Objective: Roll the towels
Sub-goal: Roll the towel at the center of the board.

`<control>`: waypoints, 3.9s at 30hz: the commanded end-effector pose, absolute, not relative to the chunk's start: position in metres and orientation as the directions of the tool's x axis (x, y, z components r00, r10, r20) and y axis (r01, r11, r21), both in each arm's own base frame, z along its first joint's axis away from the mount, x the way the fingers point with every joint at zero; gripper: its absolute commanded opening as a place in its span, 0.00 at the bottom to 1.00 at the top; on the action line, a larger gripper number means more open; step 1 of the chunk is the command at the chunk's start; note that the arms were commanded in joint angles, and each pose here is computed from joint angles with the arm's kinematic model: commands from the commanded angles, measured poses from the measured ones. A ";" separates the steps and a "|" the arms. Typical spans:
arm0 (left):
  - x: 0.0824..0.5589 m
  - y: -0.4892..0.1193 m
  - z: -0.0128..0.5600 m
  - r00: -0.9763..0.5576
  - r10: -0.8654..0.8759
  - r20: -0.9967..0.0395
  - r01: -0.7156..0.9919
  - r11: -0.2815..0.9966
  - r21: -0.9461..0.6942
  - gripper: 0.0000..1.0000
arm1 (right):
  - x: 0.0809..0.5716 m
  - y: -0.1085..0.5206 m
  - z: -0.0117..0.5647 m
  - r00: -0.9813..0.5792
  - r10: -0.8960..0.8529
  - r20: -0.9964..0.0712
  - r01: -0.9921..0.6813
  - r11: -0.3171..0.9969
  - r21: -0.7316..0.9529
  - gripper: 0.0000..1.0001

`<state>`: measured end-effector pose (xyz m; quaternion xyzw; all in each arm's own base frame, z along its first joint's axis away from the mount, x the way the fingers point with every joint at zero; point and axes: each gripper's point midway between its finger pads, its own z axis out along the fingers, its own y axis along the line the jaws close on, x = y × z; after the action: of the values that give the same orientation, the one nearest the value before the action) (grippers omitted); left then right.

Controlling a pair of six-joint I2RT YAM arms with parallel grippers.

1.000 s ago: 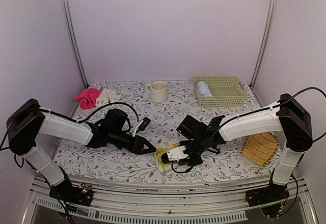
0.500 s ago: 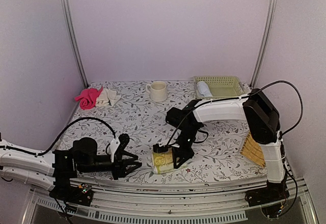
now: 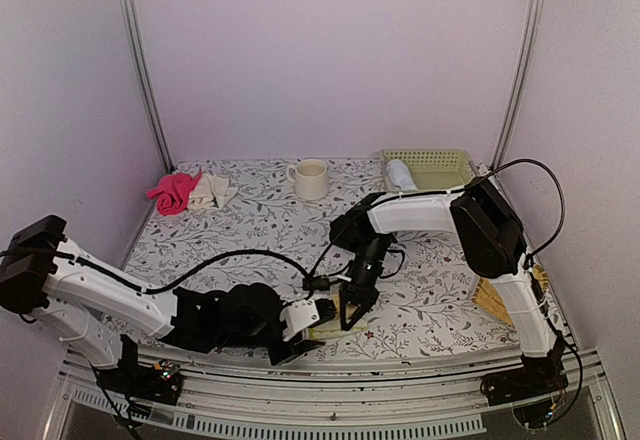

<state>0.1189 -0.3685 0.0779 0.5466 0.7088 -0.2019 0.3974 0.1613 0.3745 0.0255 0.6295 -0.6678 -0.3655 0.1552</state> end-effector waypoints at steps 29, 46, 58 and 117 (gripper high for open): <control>0.142 -0.378 0.001 -0.207 0.811 -0.548 0.953 0.293 0.074 0.11 | 0.195 0.344 0.159 -0.158 -0.846 -0.509 -0.883 -0.110 0.456 0.37; 0.138 -0.386 -0.011 -0.626 0.640 -0.446 0.751 0.341 -0.565 0.17 | 0.178 0.349 0.102 0.258 -0.785 -0.563 -0.959 -0.138 -0.247 0.49; 0.145 -0.378 -0.019 -0.662 0.624 -0.416 0.717 0.364 -0.594 0.17 | 0.178 0.373 0.064 0.379 -0.780 -0.498 -0.910 -0.216 -0.354 0.50; 0.124 -0.400 0.014 0.097 0.855 -0.510 0.906 0.136 0.401 0.30 | 0.138 0.355 -0.003 -0.216 -0.930 -0.297 -0.690 -0.069 0.720 0.11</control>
<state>0.1305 -0.4001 0.0290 0.6387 0.6706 -0.0271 0.3763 0.1404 0.3682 0.0254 0.5962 -0.6546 -0.4487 0.1212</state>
